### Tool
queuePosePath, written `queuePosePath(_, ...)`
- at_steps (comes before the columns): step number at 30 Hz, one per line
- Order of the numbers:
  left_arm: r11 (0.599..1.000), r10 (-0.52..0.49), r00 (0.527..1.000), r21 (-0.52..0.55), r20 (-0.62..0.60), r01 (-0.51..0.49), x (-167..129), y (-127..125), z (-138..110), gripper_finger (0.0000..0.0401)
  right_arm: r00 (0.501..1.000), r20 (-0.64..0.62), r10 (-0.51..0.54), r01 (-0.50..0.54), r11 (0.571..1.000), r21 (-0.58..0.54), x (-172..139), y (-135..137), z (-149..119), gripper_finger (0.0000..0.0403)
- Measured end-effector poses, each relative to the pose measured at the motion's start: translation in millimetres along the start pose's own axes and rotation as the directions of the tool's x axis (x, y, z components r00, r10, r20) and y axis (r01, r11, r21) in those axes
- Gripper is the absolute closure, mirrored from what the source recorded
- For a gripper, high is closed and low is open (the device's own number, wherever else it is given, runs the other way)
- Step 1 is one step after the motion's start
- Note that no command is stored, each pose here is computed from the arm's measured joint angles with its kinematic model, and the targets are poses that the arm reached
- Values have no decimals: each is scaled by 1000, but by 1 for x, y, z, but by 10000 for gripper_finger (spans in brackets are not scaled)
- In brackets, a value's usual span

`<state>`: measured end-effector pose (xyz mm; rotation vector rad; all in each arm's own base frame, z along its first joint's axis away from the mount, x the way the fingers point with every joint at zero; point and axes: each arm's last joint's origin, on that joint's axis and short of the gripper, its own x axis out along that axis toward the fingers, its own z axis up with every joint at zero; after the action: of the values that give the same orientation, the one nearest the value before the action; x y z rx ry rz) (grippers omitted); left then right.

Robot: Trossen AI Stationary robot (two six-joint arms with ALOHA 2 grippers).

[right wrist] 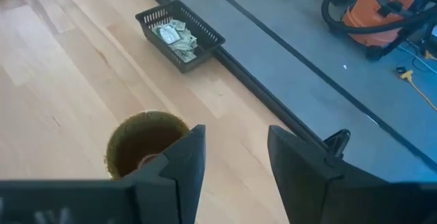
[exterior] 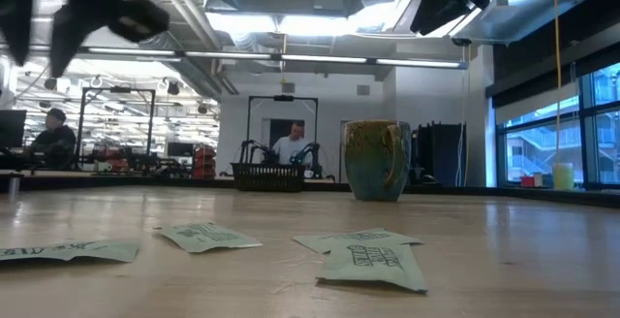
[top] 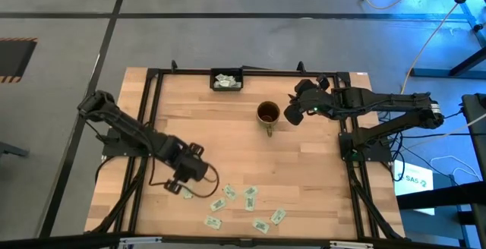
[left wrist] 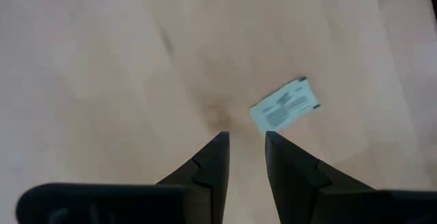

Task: Pick and place Stevia / Truvia into bins
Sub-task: Put the stevia packet into the black container

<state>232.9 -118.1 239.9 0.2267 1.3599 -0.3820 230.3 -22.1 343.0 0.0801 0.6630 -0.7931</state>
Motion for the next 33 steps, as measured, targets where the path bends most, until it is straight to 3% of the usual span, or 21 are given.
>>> queuePosePath(4,999,1,1000,41,16,-2,22,-11,-8,313,1000,0,0,0,1000,1,0,0,0,240)
queuePosePath(17,999,-13,996,-40,88,17,69,-20,-26,313,1000,-1,0,1,999,52,0,0,0,240)
queuePosePath(28,998,-14,997,-64,-77,10,109,-26,-27,313,1000,-3,-1,1,997,76,0,0,0,240)
queuePosePath(33,994,-11,995,-110,-95,1,113,-26,-27,313,1000,-4,-1,2,997,75,0,0,0,240)
